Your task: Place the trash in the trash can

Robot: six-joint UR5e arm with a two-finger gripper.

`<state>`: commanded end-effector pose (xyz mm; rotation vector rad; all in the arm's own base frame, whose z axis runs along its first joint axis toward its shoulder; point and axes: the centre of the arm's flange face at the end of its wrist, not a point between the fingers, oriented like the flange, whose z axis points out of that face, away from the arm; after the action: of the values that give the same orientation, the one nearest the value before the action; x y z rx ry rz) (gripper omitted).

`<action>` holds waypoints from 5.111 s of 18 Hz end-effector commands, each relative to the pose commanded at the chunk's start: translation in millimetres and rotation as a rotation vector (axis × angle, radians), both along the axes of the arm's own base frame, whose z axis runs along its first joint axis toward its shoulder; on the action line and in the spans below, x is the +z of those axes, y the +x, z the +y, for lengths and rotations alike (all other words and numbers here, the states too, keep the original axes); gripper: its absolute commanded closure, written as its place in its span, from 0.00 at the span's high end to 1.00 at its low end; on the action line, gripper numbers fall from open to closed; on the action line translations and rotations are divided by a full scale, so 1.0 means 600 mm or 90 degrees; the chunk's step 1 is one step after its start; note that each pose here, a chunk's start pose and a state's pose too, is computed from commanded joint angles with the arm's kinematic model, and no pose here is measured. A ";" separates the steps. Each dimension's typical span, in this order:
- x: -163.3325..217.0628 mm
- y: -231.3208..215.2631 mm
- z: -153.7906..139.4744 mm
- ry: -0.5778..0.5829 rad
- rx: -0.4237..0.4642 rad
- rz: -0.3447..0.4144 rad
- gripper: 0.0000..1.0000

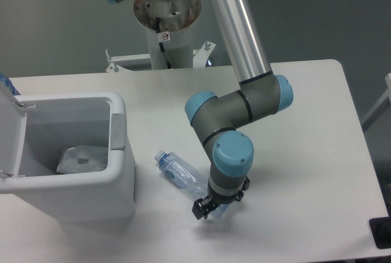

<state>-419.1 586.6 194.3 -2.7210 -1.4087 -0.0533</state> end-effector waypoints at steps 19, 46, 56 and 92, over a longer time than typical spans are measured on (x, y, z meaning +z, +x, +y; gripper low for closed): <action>0.016 -0.002 0.007 0.008 -0.010 0.009 0.62; 0.052 -0.004 0.015 0.029 -0.040 0.030 0.55; 0.133 0.001 0.017 0.076 -0.101 0.056 0.55; 0.537 -0.076 -0.072 0.362 -0.125 0.181 0.51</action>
<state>-464.5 543.6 516.5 -2.2698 -0.8781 -0.0636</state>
